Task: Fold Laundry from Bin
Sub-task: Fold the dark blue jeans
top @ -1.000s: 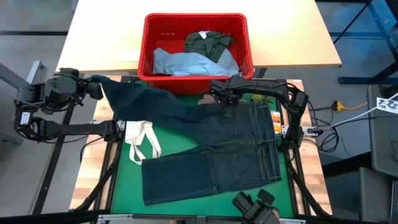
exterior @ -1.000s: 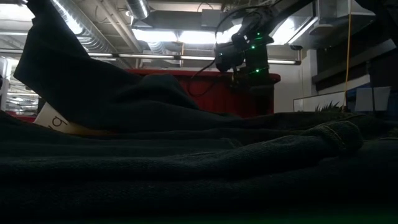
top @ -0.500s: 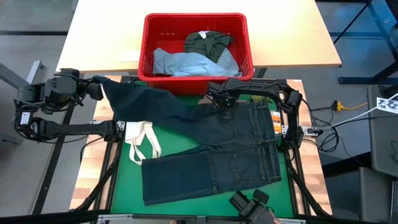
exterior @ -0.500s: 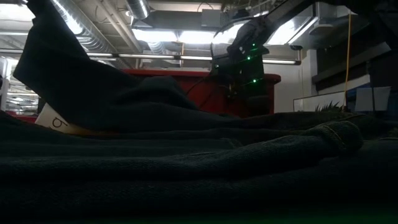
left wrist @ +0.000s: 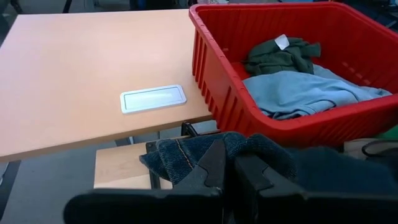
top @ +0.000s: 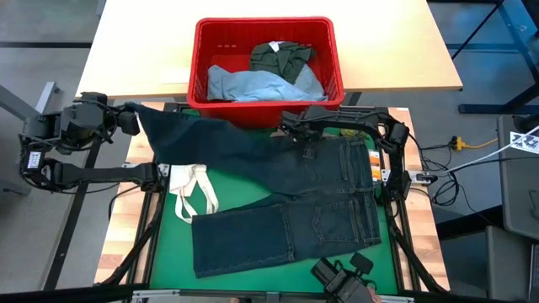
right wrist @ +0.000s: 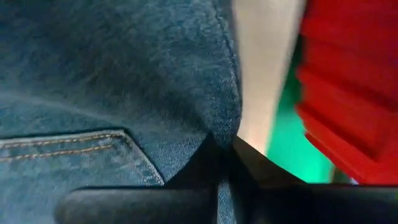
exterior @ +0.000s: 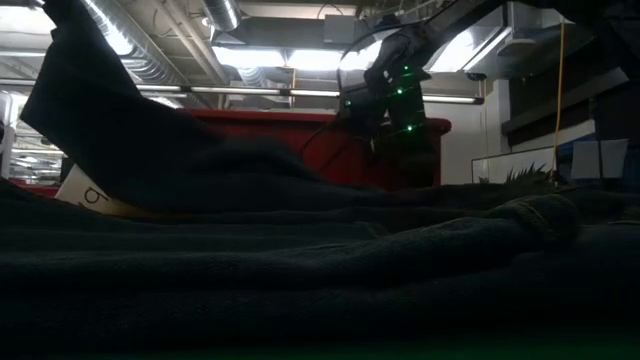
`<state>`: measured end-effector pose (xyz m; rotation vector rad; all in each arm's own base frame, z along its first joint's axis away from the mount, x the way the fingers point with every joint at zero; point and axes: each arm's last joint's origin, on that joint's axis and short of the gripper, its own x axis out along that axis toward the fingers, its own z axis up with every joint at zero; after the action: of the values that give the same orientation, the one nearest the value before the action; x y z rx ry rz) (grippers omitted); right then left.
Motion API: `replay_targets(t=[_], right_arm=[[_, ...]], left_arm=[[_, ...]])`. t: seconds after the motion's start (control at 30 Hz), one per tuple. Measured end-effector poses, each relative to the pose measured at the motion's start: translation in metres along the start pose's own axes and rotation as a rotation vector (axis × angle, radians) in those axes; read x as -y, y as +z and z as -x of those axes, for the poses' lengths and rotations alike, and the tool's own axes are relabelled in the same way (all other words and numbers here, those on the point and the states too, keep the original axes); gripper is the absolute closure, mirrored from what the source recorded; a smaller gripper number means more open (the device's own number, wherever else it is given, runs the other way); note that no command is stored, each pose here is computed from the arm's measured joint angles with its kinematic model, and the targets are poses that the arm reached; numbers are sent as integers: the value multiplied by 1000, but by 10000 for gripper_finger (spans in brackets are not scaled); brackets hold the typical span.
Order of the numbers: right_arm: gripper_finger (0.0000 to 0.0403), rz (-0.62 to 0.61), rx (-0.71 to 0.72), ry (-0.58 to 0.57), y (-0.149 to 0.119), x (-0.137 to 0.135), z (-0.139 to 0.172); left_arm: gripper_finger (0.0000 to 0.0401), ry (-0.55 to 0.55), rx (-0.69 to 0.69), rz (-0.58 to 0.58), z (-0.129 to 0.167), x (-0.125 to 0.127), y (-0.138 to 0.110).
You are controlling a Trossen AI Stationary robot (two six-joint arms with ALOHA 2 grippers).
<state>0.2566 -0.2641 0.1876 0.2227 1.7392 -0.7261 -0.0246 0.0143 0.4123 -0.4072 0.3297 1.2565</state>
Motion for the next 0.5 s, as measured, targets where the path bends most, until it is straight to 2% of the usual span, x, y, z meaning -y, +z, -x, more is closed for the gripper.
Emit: replay_targets(t=[0.1, 0.2, 0.4, 0.5], right_arm=[[393, -87, -35, -100, -3, 3, 0], [387, -113, -64, -153, -6, 4, 0], [386, -110, -71, -123, -7, 3, 0], [367, -111, -72, -101, -7, 3, 0]], left_arm=[[401, 0, 0, 0, 0, 0, 0], [401, 0, 0, 0, 0, 0, 0], [401, -3, -2, 0, 0, 0, 0], [401, -24, -20, 1, 0, 1, -1]])
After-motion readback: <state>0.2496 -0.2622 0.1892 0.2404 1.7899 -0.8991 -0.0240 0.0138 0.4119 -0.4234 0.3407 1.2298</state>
